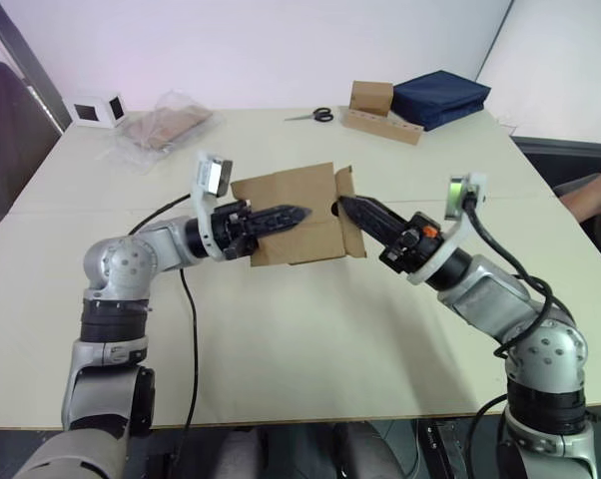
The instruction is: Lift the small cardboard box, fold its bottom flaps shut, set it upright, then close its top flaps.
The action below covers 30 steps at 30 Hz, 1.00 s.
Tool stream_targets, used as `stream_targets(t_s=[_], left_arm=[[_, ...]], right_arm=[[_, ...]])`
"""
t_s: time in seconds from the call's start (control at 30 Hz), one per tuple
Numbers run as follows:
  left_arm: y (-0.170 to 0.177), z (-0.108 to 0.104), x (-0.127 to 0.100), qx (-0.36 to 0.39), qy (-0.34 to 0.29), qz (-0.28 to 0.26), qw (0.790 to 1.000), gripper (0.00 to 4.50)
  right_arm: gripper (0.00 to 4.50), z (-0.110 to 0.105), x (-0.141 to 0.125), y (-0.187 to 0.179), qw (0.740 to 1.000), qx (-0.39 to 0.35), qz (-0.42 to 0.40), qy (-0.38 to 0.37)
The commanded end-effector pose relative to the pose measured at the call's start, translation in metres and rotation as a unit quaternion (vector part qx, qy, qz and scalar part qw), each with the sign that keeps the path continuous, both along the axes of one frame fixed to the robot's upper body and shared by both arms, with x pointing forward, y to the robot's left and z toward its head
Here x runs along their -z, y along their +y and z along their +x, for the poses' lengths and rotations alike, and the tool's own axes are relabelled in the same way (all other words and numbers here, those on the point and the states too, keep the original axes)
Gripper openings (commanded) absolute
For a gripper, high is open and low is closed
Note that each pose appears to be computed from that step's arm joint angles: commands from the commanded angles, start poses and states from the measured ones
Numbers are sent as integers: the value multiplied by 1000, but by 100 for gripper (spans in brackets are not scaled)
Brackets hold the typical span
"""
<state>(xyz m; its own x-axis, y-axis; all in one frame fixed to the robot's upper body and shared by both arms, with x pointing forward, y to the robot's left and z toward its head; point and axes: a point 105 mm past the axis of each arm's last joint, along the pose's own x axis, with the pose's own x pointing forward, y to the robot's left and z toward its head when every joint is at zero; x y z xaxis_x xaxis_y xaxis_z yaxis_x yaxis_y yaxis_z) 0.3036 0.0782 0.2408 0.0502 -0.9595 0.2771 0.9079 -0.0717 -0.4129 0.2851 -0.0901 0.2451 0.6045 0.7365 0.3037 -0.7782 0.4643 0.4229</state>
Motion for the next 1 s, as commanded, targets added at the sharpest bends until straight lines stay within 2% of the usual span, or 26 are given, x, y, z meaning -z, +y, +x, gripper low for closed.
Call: stream_targets(t_s=[0.03,0.3,0.63,1.0], left_arm=[[-3,-6,-5,4,-28,-3,1000,0],[-4,-5,-5,3,-27,-8,1000,0],[-5,-1,-12,-4,-15,-34,999,0],[-8,-4,-22,3,-5,-58,998,0]], right_arm=[[134,-9,-12,7,1000,-13,9,-26],[134,-11,-12,11,1000,-17,16,-20],[134,-19,-25,21,997,-46,64,-3],[134,-3,-26,26,996,-25,89,12]])
